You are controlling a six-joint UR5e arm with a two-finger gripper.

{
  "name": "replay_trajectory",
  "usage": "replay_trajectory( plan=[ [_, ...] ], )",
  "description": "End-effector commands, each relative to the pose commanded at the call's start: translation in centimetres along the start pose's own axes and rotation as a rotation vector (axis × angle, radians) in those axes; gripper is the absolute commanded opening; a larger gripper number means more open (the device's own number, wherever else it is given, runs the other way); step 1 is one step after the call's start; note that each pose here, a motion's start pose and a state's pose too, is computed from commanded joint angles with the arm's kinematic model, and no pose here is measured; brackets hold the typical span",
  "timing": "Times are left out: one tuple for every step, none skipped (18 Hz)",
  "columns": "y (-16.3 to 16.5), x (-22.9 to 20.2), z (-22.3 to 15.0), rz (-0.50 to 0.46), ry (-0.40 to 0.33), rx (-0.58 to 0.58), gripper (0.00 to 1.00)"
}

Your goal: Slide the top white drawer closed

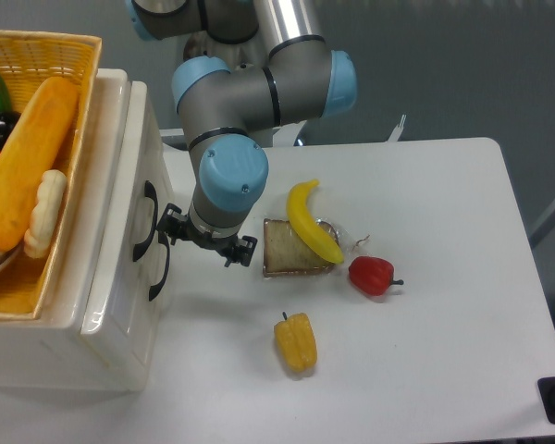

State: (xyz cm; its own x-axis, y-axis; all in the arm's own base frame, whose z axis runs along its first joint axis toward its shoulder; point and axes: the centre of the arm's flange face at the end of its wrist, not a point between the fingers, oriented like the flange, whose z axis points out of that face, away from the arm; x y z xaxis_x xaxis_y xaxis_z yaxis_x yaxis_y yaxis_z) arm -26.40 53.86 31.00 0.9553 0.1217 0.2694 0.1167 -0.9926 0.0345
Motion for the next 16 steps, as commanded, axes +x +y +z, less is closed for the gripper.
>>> replay_trajectory(
  plan=[
    [0.02,-0.05,-0.18,-0.001,-0.002,0.003,1.0],
    [0.05,-0.05,-0.1,-0.001,-0.001,0.002,1.0],
    [0.0,0.0,0.0,0.0,0.0,0.0,1.0],
    [0.05,-0.05,-0.1,-0.001,-0.001,0.002,1.0],
    [0.02,0.04,-0.08,0.0,-0.001,0.001,1.0],
    [0.03,0.05,-0.07,-0.002,0.001,0.001,1.0],
    [0.03,0.01,-0.09,-0.003,0.005,0.004,1.0],
    [-0.02,0.12,-0.07,-0.005,0.008,0.005,1.0],
    [-0.06,0.12,0.01,-0.017,0.012,0.007,1.0],
    [-0.06,0.18,-0.07,-0.031,0.014,0.009,1.0],
    [-0.08,0.14,0.01,-0.036,0.015,0.008,1.0],
    [-0.08,0.14,0.01,-0.036,0.015,0.008,1.0],
    [-0.08,0.14,0.01,-0.036,0.015,0.008,1.0],
    [-0.08,0.14,0.01,-0.036,0.015,0.008,1.0],
    [-0.07,0.05,-0.02,-0.037,0.014,0.01,1.0],
    [-0.06,0.04,-0.02,-0.037,0.013,0.009,1.0]
  ],
)
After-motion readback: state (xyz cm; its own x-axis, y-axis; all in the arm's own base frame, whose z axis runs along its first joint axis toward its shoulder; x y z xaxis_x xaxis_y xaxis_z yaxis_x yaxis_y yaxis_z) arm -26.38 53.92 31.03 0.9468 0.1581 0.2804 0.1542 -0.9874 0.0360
